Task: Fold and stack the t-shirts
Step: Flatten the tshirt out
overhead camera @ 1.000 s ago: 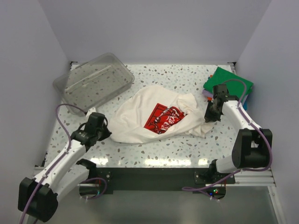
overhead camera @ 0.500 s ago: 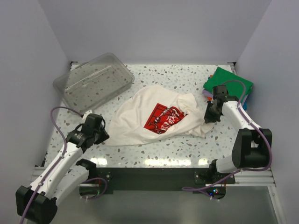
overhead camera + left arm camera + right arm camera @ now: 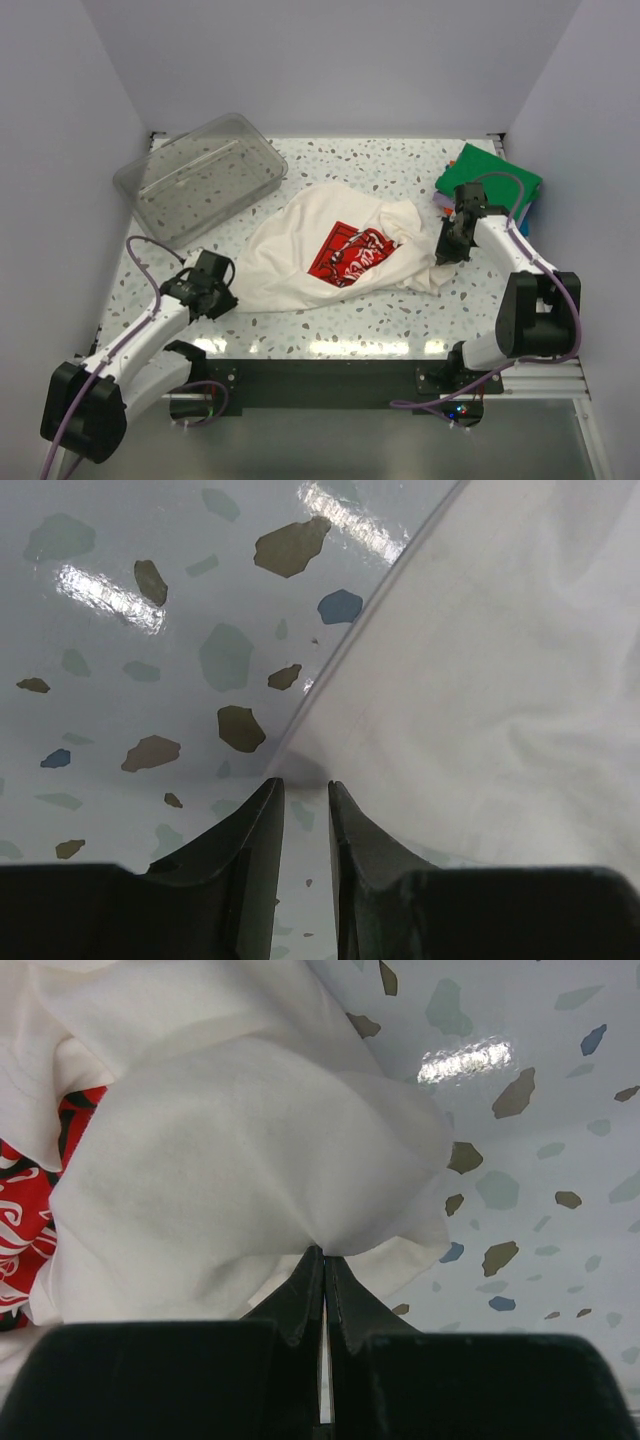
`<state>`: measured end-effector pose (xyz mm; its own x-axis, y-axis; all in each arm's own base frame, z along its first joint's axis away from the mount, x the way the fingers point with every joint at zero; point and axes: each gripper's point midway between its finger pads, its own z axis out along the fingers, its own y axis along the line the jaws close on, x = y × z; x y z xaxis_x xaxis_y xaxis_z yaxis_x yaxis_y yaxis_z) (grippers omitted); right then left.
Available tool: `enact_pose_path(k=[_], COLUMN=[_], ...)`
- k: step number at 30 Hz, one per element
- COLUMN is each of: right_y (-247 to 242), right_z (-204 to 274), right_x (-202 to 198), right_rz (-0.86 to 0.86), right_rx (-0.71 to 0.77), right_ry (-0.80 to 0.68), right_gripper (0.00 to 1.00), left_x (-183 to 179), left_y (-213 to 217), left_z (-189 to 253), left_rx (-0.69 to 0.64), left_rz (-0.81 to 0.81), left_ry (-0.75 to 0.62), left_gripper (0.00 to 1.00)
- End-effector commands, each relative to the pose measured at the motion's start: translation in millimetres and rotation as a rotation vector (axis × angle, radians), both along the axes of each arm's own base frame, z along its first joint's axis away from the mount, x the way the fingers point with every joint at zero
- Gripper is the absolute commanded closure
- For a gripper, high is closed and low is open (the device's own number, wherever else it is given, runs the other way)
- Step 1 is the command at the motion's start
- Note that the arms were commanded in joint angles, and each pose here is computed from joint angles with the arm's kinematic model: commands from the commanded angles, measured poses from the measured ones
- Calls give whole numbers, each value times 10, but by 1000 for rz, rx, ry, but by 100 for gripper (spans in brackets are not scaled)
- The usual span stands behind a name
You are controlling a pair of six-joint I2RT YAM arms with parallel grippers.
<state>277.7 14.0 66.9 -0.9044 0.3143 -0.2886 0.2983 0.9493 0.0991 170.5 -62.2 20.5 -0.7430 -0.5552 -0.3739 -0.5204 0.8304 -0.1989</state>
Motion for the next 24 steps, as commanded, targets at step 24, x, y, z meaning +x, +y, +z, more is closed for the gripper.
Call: enact_pose_path(k=[24], right_y=[31], right_z=[34], right_x=[25], right_rz=[-9], right_rx=[15], right_ry=[-36], right_gripper=[100], left_x=[88], left_y=[0], left_z=[25], left_rx=[6], left_rz=[58], left_ry=[-36], left_gripper=[60])
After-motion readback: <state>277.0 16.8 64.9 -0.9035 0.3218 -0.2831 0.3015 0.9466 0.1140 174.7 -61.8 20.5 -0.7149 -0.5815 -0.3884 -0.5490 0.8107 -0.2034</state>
